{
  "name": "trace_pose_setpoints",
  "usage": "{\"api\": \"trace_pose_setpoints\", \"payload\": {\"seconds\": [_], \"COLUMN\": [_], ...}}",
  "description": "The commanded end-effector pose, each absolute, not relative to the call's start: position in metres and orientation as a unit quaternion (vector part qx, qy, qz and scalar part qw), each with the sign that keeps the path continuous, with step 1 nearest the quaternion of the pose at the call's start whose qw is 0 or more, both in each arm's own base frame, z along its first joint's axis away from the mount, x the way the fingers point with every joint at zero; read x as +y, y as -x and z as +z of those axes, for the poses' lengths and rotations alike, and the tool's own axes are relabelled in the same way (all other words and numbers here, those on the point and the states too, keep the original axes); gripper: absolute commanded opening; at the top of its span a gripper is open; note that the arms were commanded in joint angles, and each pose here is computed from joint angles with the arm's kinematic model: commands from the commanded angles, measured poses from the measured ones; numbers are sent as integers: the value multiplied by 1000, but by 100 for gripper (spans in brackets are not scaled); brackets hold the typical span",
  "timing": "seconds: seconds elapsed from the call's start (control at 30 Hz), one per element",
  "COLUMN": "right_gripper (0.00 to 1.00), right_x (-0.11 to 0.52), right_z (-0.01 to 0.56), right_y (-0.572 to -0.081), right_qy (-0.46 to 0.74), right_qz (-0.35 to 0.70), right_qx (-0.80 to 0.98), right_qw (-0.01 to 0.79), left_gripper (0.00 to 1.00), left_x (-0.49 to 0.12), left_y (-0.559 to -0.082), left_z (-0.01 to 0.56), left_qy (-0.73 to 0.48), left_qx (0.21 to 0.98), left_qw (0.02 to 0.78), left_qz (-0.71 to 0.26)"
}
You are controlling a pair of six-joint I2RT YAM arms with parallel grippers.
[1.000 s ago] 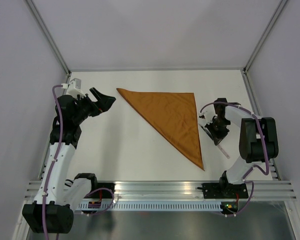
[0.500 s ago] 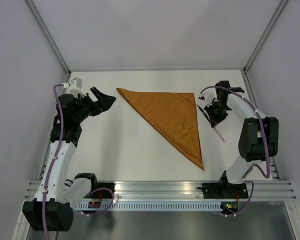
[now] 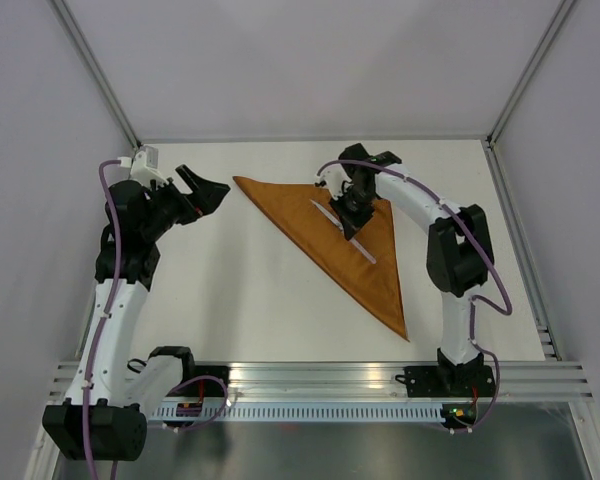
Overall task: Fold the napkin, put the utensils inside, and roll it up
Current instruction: Place the knife on the napkin.
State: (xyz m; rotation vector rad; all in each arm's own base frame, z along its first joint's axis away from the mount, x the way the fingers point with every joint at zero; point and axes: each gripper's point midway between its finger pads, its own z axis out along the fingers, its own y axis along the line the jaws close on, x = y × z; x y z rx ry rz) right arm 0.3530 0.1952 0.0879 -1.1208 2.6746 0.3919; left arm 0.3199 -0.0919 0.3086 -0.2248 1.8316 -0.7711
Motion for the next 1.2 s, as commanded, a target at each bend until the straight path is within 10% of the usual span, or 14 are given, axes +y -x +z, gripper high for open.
{"api": "trace_pose_setpoints", "payload": {"seconds": [0.0, 1.17], "right_gripper": [0, 0], "right_x": [233, 306], "right_z": [93, 32], "right_y": [-355, -359], "right_qy": [348, 317], "right_qz": [157, 178], "right_qx": [919, 931], "right_qw": [95, 38], "left_gripper": [100, 100], "left_x": [-97, -92], "left_y": [-312, -308], "left_z": [333, 327], "left_qy": [98, 103], "left_qx": [759, 772], "left_qw": [545, 536], "left_qz": [-344, -325]}}
